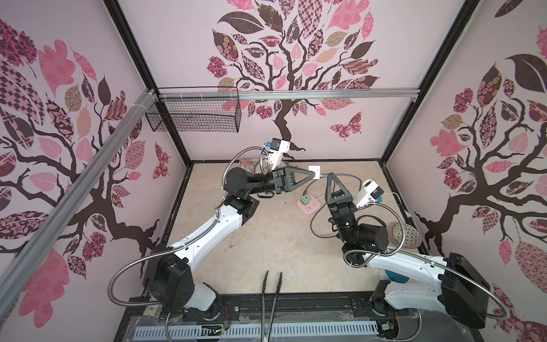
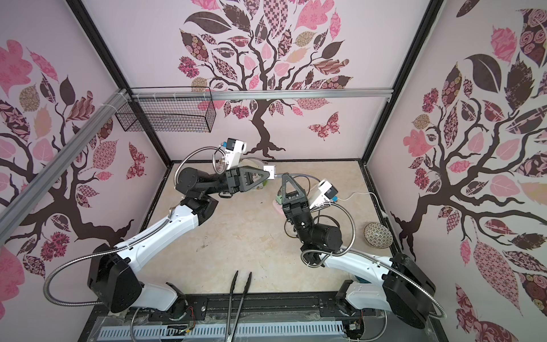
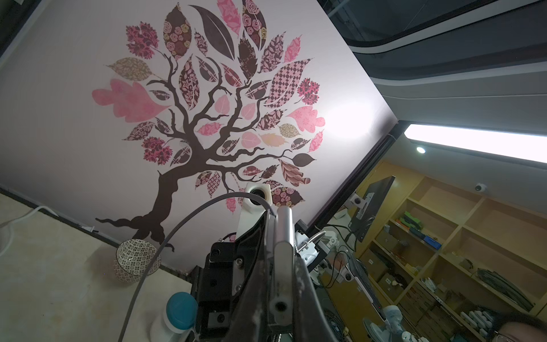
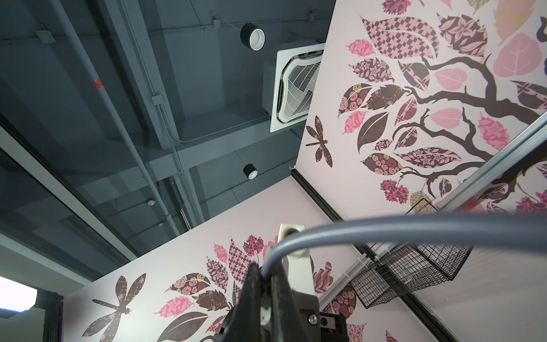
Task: Charge mp3
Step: Insert the charging cable into the MP3 player.
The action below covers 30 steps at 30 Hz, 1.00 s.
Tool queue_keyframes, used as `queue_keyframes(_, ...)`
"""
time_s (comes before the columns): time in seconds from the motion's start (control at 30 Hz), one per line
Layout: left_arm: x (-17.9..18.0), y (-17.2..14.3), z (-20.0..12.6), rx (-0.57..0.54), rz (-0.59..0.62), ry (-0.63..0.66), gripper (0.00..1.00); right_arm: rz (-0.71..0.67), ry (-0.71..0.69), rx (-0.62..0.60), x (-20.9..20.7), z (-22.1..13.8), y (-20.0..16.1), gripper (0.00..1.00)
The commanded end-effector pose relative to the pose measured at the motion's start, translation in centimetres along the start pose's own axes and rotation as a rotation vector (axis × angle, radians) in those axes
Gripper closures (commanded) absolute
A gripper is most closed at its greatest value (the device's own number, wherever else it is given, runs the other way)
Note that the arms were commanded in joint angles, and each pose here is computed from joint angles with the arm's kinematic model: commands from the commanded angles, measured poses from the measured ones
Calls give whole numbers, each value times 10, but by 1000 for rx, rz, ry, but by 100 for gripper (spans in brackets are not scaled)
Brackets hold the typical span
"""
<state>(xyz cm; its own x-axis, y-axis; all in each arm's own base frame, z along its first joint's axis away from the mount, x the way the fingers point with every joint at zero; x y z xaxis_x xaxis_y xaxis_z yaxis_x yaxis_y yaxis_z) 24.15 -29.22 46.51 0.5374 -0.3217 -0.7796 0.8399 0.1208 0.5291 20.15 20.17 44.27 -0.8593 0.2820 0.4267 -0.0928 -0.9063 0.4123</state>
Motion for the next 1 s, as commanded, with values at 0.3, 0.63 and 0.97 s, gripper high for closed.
queue_keyframes(0.3,-23,3,8,9,62,-35,100,17,26,23,5,8,-7,100)
queue_keyframes(0.63,-18,7,6,-41,95,35,100,15,-7,80,-4,12,-23,100)
queue_keyframes(0.97,-7,9,1,-86,104,118,100,0,-39,175,-16,15,-51,100)
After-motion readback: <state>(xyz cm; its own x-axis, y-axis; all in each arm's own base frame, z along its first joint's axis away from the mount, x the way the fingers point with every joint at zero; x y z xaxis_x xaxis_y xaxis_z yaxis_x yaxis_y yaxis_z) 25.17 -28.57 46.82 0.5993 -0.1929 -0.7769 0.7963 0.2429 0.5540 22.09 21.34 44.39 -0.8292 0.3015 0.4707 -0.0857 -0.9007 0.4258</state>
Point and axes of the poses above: each gripper's point midway between its finger pads, its own z axis out along the fingers, its own x axis along the line the jaws close on, y = z × x, the point moved 4 cm from there along -z, back along the fingers, and after that the axes turned 15 degrees about -z, right-handed, at the moved point
